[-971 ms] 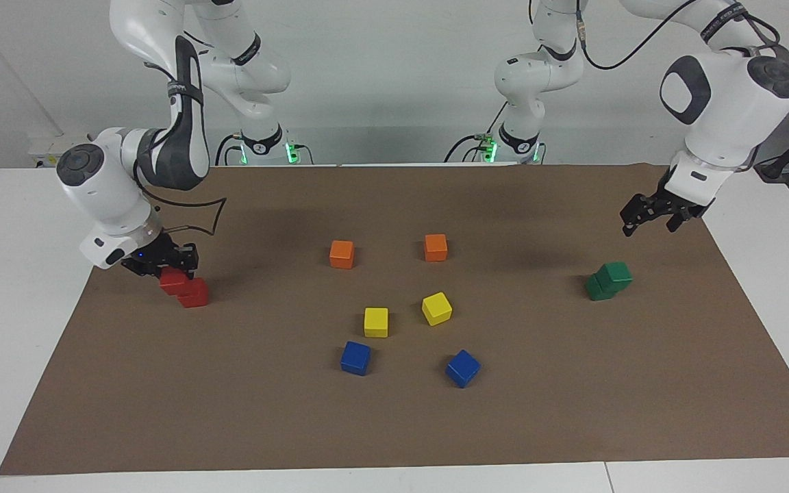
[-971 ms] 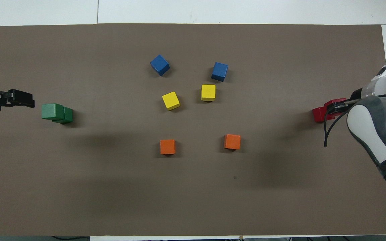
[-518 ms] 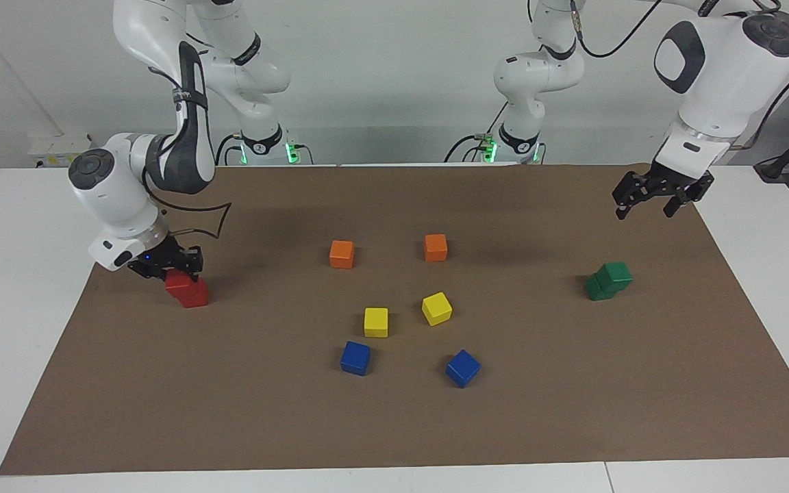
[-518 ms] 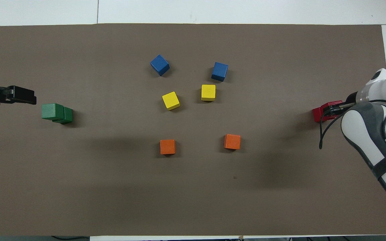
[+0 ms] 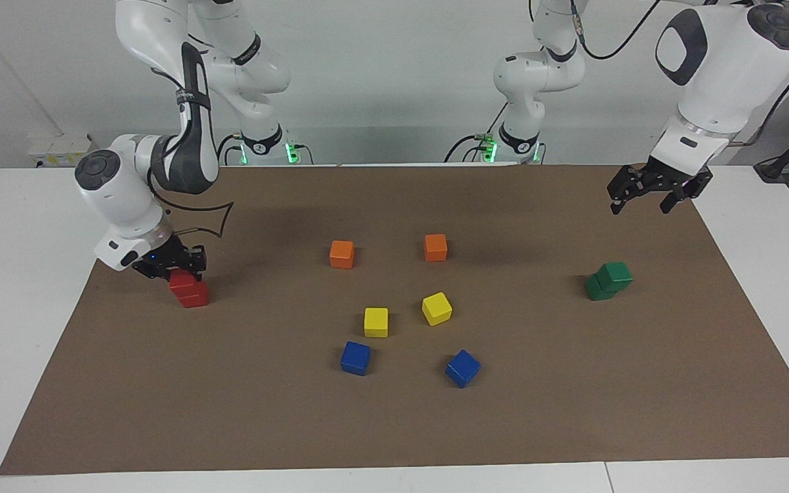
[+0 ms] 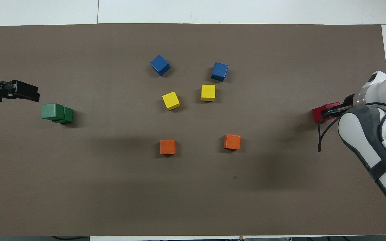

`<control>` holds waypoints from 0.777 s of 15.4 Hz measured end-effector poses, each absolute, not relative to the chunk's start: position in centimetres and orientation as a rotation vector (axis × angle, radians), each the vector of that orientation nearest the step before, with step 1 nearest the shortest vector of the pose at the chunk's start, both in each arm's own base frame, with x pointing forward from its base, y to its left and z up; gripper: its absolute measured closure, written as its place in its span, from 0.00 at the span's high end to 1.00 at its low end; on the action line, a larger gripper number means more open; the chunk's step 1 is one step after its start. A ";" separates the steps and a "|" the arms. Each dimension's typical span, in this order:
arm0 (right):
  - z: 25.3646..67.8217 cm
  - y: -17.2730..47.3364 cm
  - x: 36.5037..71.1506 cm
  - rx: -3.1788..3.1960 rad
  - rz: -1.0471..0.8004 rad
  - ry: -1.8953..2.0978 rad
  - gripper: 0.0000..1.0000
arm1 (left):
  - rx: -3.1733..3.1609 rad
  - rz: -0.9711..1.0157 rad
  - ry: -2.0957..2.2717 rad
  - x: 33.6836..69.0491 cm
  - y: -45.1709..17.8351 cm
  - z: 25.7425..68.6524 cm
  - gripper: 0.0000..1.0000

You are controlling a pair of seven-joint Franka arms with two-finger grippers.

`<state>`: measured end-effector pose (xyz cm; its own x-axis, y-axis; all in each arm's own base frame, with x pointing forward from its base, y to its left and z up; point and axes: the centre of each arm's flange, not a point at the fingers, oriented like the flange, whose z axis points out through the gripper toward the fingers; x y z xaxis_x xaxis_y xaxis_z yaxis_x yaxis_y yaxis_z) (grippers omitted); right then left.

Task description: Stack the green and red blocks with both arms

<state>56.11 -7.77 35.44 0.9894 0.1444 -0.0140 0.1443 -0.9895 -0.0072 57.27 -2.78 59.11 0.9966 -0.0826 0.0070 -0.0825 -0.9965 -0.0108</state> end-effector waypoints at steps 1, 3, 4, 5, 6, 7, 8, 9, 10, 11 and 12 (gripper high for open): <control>35.4 -7.8 56.0 -3.127 0.023 -0.227 0.55 | -3.128 -0.013 0.125 57.3 -2.6 59.2 1.00; 35.4 -7.7 56.0 -3.127 0.023 -0.227 0.55 | -3.128 -0.026 0.118 57.3 -2.4 59.6 1.00; 35.4 -7.7 56.0 -3.127 0.023 -0.227 0.55 | -3.128 -0.034 0.120 57.2 -2.5 59.9 1.00; 35.4 -7.8 56.0 -3.127 0.022 -0.227 0.55 | -3.127 -0.042 0.124 57.1 -2.6 60.3 1.00; 35.5 -7.8 56.0 -3.128 0.017 -0.227 0.55 | -3.126 -0.048 0.130 57.0 -2.8 60.6 1.00; 35.5 -7.8 56.1 -3.129 0.008 -0.227 0.55 | -3.126 -0.052 0.134 56.8 -3.0 60.7 1.00; 35.5 -7.8 56.1 -3.131 -0.002 -0.227 0.55 | -3.126 -0.053 0.136 56.8 -3.1 60.8 1.00; 35.5 -7.8 56.1 -3.131 -0.006 -0.227 0.55 | -3.126 -0.052 0.137 56.7 -3.1 60.9 1.00; 35.5 -7.8 56.1 -3.131 -0.007 -0.227 0.55 | -3.126 -0.051 0.137 56.7 -3.1 60.9 1.00; 35.5 -7.8 56.1 -3.131 -0.007 -0.227 0.55 | -3.126 -0.048 0.135 56.6 -3.1 60.9 1.00; 35.5 -7.8 56.1 -3.131 -0.006 -0.227 0.55 | -3.126 -0.045 0.133 56.6 -3.0 61.0 1.00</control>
<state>56.12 -7.77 35.47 0.9895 0.1445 0.0041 0.1445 -0.9895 -0.0019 56.59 -2.96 60.95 0.9960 -0.0850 0.0280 -0.0847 -0.9963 -0.0141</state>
